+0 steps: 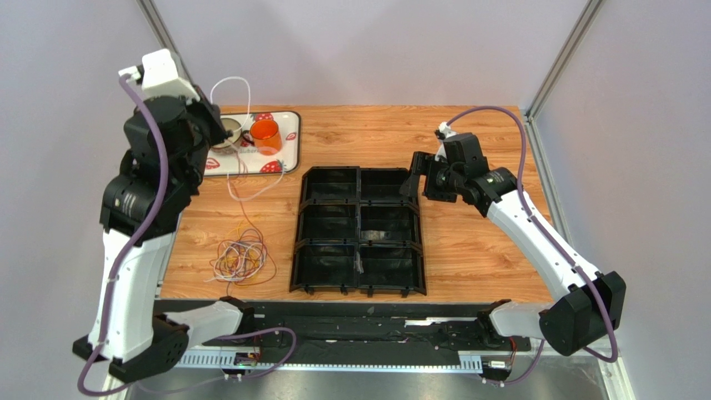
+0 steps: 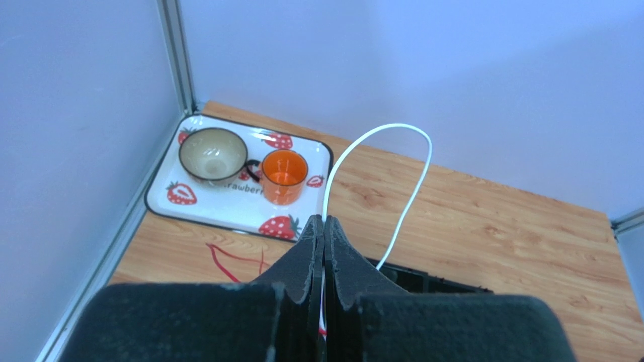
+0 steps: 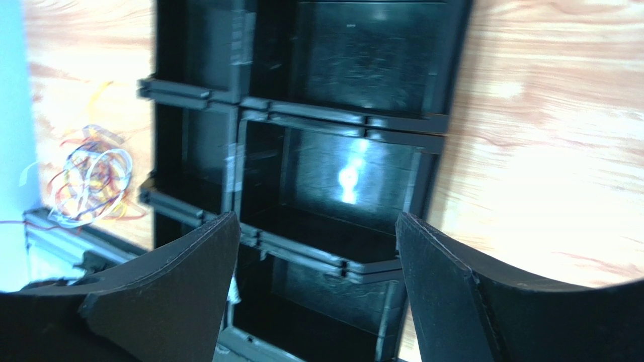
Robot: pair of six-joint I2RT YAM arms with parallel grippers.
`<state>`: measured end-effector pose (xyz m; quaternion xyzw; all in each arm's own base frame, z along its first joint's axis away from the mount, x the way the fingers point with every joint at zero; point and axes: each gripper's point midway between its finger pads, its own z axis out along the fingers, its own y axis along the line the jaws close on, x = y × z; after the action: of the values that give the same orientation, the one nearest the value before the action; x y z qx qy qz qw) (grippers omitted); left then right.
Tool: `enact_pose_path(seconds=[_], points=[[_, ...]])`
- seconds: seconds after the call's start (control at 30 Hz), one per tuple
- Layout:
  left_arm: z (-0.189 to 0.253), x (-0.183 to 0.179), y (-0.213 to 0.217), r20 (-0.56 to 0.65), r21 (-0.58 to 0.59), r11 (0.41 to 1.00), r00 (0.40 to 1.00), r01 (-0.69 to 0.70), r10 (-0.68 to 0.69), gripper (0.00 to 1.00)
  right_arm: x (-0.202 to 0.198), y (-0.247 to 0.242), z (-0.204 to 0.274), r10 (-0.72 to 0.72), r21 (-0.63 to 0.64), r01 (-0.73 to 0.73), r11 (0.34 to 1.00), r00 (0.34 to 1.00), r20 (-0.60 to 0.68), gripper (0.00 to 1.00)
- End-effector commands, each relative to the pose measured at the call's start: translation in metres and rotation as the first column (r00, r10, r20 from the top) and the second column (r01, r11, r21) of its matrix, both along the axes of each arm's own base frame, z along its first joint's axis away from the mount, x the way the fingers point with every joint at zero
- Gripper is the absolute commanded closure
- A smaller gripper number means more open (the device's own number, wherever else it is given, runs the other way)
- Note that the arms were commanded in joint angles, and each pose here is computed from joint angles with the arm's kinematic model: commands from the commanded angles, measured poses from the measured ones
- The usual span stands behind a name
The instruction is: Untangle the cables
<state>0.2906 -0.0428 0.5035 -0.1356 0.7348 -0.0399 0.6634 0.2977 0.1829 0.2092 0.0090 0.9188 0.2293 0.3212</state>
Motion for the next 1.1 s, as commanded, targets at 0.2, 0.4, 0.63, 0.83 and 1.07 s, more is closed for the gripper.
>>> enact_pose_path(seconds=[0.2,0.4,0.63,0.83,1.07], points=[[-0.15,-0.016,0.009,-0.237,0.032,0.998,0.97,-0.054,0.06,1.0,-0.035,0.068,0.061,0.221,0.126,-0.241,0.962,0.963,0.157,0.19],[-0.207,-0.024,-0.04,-0.317,-0.073,0.977,0.924,0.2,-0.213,1.0,-0.093,0.129,0.091,0.43,0.279,-0.479,0.832,0.875,0.222,0.18],[-0.216,-0.035,-0.102,-0.255,-0.176,0.834,0.794,0.523,-0.552,1.0,-0.106,0.15,0.133,0.358,0.477,-0.451,0.754,0.892,0.277,0.16],[-0.22,-0.049,-0.131,-0.217,-0.21,0.705,0.67,0.678,-0.71,1.0,-0.091,0.156,0.129,0.371,0.398,-0.477,0.784,0.874,0.315,0.16],[-0.216,-0.068,-0.163,-0.151,-0.273,0.525,0.503,0.806,-0.851,1.0,-0.071,0.171,0.097,0.442,0.281,-0.522,0.805,0.845,0.3,0.17]])
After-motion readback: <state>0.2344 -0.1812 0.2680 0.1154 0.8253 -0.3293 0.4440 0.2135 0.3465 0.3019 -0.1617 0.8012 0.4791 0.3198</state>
